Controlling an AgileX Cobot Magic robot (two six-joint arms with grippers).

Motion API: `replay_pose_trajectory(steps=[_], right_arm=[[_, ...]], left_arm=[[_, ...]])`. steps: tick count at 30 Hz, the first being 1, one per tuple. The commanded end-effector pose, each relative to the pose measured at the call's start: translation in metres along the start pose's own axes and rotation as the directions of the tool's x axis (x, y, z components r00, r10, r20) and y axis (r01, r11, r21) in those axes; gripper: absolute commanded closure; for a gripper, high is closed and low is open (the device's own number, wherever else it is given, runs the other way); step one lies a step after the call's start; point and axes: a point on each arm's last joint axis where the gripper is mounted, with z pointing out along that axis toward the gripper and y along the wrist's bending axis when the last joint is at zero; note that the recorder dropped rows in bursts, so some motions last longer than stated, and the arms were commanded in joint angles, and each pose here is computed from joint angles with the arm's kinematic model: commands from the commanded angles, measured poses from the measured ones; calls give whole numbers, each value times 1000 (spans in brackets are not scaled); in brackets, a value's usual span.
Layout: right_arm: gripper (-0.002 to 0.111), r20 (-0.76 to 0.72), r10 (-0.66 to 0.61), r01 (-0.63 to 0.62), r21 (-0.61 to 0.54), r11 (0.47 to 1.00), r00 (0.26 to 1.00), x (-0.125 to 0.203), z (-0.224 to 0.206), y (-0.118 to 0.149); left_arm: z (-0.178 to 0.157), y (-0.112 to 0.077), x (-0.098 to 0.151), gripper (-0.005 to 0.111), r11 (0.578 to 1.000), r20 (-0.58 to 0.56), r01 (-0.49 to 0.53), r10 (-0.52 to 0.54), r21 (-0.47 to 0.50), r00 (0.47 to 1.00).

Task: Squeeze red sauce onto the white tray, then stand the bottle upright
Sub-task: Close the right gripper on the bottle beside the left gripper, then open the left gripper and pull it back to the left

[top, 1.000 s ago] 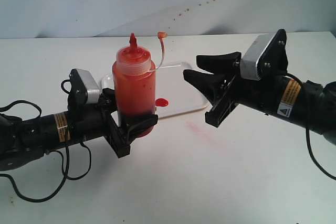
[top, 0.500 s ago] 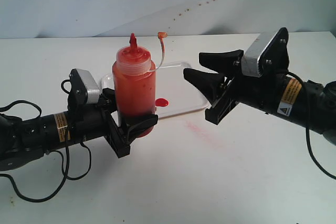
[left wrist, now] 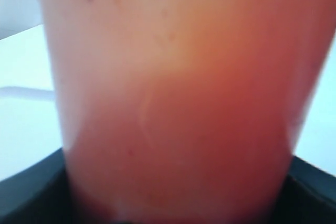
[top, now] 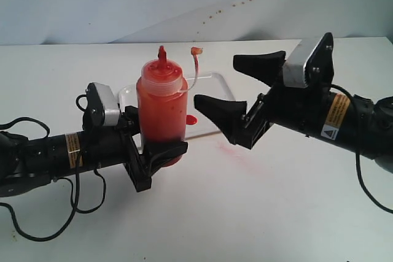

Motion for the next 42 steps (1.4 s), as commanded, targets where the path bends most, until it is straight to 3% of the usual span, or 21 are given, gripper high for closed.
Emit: replay_pose_trajectory(steps=[1,12,17,20,22,26,28,30,32,33,39,42], right_arm=[[3,9,-12,13,-89,996,1000,0,10,23],[3,-11,-45,44,-75,996,999,2,22,40],[3,-12,14,-15,-52,999,1000,15,27,36],[3,50,59,-53,-105,993,997,27,34,36],[3,3,75,-74,-129,989,997,35,47,35],[5,9,23,-22,-154,988,1000,33,67,41],[18,-5,42,-42,-123,991,999,34,70,42],[51,-28,42,-45,-108,993,999,36,70,41],[103,-80,48,-56,-97,994,996,41,70,40],[108,-86,54,-62,-90,994,995,41,70,40],[108,-83,57,-64,-87,994,995,41,70,40],[108,-83,58,-65,-85,994,995,41,70,39]], left_arm=[[4,-4,-11,107,990,50,-80,74,120,996],[6,-4,-13,107,985,54,-100,93,139,994],[6,-6,-13,107,981,48,-108,102,159,994],[6,-6,-13,107,981,48,-108,102,159,994],[6,-6,-13,107,981,48,-108,102,159,994],[6,-6,-13,107,981,48,-108,102,159,994],[6,-5,-13,107,983,51,-107,100,151,994],[6,-4,-13,107,985,55,-103,96,137,994],[6,-3,-14,107,986,56,-100,93,131,994],[6,-3,-14,107,987,58,-98,91,126,994],[7,1,-15,104,993,69,-78,72,86,995],[7,1,-16,92,994,70,-76,70,82,995]])
